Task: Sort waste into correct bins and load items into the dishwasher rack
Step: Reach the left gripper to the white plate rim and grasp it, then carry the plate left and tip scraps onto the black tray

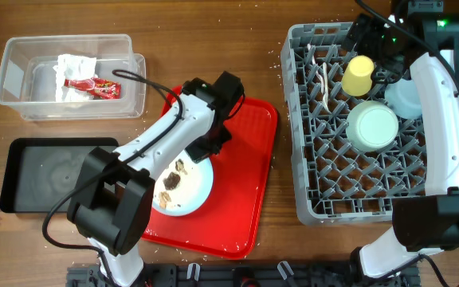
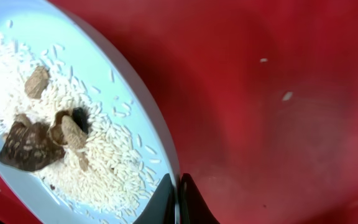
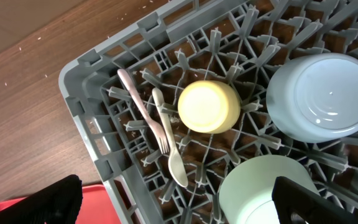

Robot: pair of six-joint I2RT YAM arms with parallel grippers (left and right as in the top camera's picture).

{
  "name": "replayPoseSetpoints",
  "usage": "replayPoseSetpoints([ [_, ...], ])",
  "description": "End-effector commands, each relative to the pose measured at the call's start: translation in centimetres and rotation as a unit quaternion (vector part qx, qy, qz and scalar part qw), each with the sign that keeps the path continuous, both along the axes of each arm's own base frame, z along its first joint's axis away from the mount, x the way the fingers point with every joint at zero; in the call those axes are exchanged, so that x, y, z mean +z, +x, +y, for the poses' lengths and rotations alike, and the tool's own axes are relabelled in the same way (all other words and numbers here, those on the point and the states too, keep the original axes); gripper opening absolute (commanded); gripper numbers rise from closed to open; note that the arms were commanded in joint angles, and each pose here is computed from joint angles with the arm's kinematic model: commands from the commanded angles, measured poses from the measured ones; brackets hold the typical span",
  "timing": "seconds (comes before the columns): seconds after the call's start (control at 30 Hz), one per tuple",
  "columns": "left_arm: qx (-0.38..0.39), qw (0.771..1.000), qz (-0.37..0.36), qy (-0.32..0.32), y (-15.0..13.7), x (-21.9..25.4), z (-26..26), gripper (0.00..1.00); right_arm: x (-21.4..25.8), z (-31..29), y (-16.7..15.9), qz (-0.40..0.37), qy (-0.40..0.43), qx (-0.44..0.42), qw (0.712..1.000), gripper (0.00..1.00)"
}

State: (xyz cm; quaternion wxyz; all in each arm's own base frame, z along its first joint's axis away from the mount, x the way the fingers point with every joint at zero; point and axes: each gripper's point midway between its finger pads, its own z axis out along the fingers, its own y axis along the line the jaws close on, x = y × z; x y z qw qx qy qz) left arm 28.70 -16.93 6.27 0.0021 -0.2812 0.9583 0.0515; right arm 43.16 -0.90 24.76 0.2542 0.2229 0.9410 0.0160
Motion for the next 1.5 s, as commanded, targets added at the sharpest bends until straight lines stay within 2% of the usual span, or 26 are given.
replayPoseSetpoints([
  [0.0,-0.04,0.999,-0.019,0.01,1.8,1.4,0.5,0.04,1.0,0.0,0.1,-0.015,0.001,-0.006,1.0,1.0],
  [0.13,-0.048,0.998,-0.025,0.012,3.5,3.4,2.3,0.04,1.0,0.0,0.1,-0.015,0.001,-0.006,1.0,1.0],
  [0.43,0.019,0.999,-0.042,0.011,7.3,7.1,10.2,0.04,1.0,0.0,0.1,-0.015,0.001,-0.006,1.0,1.0],
  [0.87,0.124,0.988,-0.089,0.001,9.8,10.2,19.5,0.04,1.0,0.0,0.1,-0.015,0.001,-0.006,1.0,1.0],
  [0.97,0.149,0.983,-0.104,-0.034,10.5,10.3,20.7,0.04,1.0,0.0,0.1,-0.015,0.001,-0.006,1.0,1.0],
  [1.2,0.182,0.96,-0.133,-0.166,11.2,11.0,23.9,0.04,1.0,0.0,0.1,-0.015,0.001,-0.006,1.0,1.0],
  [1.3,0.179,0.941,-0.149,-0.247,11.0,12.1,24.3,0.04,1.0,0.0,0.1,-0.015,0.001,-0.006,1.0,1.0],
  [1.43,0.198,0.923,-0.157,-0.29,9.6,13.1,26.4,0.04,1.0,0.0,0.1,-0.015,0.001,-0.006,1.0,1.0],
  [1.47,0.195,0.911,-0.169,-0.323,9.2,13.8,26.8,0.04,1.0,0.0,0.1,-0.015,0.001,-0.006,1.0,1.0],
])
